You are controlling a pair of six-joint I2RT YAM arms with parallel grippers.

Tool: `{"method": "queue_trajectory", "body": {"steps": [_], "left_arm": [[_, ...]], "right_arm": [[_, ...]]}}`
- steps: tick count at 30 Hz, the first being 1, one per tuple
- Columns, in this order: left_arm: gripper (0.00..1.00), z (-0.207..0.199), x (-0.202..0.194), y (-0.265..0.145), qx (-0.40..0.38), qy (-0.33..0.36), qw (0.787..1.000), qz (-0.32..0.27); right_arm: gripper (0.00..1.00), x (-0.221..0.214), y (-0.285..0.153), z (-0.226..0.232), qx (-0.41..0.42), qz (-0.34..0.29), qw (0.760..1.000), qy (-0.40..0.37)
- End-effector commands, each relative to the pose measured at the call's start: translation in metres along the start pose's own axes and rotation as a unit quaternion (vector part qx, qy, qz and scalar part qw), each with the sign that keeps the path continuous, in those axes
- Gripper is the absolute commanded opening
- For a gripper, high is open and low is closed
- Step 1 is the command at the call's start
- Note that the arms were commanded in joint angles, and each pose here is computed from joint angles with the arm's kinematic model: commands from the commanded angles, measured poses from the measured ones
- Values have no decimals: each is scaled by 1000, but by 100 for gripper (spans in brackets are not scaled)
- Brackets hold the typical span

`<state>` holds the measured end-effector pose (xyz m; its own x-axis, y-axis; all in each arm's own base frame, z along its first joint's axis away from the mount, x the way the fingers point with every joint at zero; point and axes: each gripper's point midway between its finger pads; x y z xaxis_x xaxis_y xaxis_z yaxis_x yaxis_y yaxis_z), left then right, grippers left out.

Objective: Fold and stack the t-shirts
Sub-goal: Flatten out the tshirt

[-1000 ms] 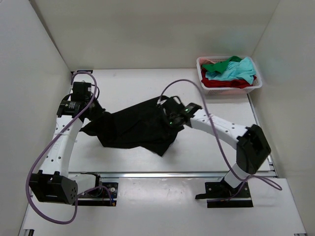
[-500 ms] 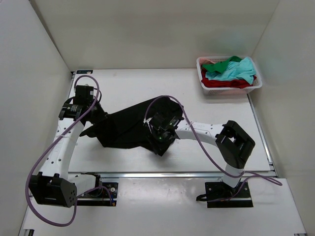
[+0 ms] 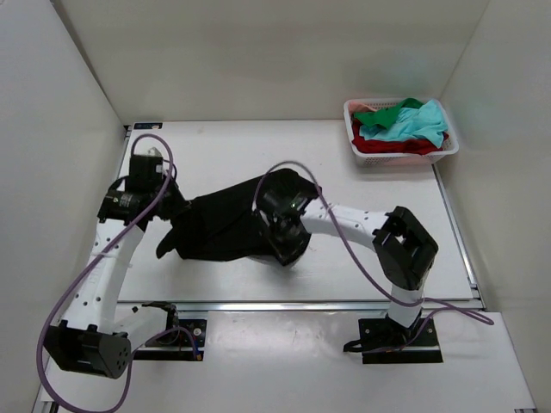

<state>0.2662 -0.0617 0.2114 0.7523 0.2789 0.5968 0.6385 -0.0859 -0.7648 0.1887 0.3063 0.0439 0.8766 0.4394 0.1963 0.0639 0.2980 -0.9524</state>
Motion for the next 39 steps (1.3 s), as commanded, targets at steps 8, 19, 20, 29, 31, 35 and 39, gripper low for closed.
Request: {"method": "queue_trajectory", "body": {"steps": [8,19,20,29,31,35,39], "left_arm": [[0,-38,242,-117,-108,-64,962,-245],[0,-55,225,-188,-219,-161,912,-308],[0,-57,220,-202,-222,-160,908,-318],[0,-65,226,-189,-239,-194,903,-298],[0,-49,224,-141,-217,-227,910,-270],[0,-30,231,-55,-232,-283,903,-226],[0,-26,257,-1,-261,-289,897,-208]], "right_arm": [[0,167,-324,-102,43,-347,929,119],[0,107,-471,-126,3,-557,823,116],[0,103,-474,-124,0,-558,821,116],[0,141,-473,-116,71,-555,821,112],[0,169,-433,-136,71,-515,844,131],[0,215,-366,-183,65,-448,874,176],[0,252,-362,-206,70,-461,867,173]]}}
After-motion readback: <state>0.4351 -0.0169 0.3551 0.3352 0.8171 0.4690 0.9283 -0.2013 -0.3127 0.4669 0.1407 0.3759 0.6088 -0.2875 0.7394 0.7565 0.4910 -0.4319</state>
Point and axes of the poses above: each gripper's point midway between its finger pads, its own y axis out along the fingers, its own z axis along the line the jaws close on, x = y × z, and after that the axes turned 13 degrees about y, right-handed
